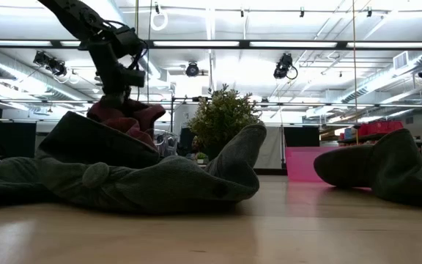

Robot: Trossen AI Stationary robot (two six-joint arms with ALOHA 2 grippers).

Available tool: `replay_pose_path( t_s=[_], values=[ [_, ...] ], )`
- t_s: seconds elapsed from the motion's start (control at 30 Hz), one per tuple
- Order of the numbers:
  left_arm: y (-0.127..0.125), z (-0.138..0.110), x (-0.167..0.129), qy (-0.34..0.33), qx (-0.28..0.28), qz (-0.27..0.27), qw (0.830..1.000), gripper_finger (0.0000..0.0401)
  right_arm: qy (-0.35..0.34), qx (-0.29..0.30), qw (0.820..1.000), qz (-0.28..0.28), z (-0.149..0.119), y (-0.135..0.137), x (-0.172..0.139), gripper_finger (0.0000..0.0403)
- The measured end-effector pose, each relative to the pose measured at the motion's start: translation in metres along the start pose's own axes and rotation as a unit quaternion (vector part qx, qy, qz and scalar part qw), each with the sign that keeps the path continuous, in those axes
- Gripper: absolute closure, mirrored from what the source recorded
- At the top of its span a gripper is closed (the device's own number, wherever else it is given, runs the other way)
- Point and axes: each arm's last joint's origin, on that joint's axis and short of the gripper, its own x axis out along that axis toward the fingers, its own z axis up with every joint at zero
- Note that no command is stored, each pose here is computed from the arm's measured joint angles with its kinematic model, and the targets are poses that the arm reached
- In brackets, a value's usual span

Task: Pick & Place hat
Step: Put the red cap into the transparent bin

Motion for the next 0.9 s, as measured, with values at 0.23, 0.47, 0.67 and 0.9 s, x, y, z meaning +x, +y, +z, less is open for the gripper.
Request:
replay_pose_path(
  t_s=[0.23, 0.47, 0.67, 0.9],
  values=[
    [-0.041, -0.011, 0.014, 0.005, 0.074, -0.066, 0.995, 0.0399, -0.001, 0.0, 1.0, 0.008, 0.0, 0.0, 0.0, 0.015],
    [-0.048, -0.011, 0.014, -0.045, 0.05, -0.12, 0.99, 0.0399, 0.001, 0.001, 1.0, 0.006, -0.001, -0.003, 0.003, 0.0149],
    [-0.045, -0.007, 0.007, -0.115, 0.024, -0.199, 0.973, 0.0399, 0.001, 0.002, 1.0, 0.005, -0.001, -0.003, 0.004, 0.015],
    [-0.041, -0.021, 0.01, -0.056, 0.006, -0.194, 0.979, 0.0398, 0.0, 0.002, 1.0, 0.011, 0.0, -0.003, 0.004, 0.015]
  ],
)
